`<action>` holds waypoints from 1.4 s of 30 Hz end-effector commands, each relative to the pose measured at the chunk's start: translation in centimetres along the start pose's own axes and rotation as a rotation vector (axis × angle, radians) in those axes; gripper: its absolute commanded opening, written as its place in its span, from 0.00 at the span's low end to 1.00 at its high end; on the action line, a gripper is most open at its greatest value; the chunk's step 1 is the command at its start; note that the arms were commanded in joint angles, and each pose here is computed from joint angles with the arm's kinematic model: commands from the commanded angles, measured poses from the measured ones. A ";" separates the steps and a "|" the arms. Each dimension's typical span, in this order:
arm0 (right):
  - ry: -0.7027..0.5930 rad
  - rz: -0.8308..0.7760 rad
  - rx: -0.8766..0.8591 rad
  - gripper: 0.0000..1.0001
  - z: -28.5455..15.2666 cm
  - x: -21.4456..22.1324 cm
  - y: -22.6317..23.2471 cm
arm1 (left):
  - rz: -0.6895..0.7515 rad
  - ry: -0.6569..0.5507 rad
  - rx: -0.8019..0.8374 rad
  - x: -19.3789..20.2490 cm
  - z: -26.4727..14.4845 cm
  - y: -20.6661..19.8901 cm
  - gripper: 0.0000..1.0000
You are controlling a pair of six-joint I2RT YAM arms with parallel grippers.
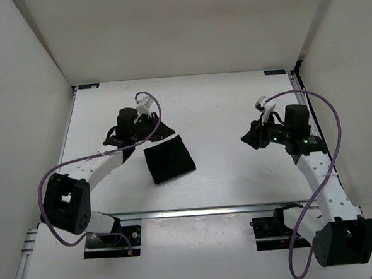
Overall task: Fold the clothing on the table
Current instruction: Fold the skirt
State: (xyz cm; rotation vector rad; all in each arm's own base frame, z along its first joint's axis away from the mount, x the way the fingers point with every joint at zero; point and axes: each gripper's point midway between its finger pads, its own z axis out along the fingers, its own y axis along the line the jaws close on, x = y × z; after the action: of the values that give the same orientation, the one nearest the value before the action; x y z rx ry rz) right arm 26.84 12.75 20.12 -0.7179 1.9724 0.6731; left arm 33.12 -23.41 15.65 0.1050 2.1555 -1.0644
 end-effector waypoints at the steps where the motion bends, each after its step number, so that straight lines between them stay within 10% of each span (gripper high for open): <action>1: 0.002 -0.001 -0.011 0.42 0.1 0.7 0.4 | 0.001 0.009 0.098 -0.9 1.4 -2.0 0.00; 17: 0.002 0.020 0.002 0.41 -0.1 0.8 -0.5 | -0.133 0.283 0.037 8.7 10.1 3.6 0.00; 29: -0.004 0.021 0.003 0.41 -0.5 1.4 0.2 | -0.002 0.108 0.153 2.7 5.1 -4.0 0.00; 42: 0.003 0.008 -0.007 0.42 -0.4 0.6 0.9 | -0.093 0.338 0.062 15.4 6.8 1.1 0.00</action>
State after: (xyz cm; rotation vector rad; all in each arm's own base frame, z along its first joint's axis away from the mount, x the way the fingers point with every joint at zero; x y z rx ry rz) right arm 25.53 12.71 18.39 -0.7051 2.0080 0.6952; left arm 25.75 -30.33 1.92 0.1894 2.4888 -1.2441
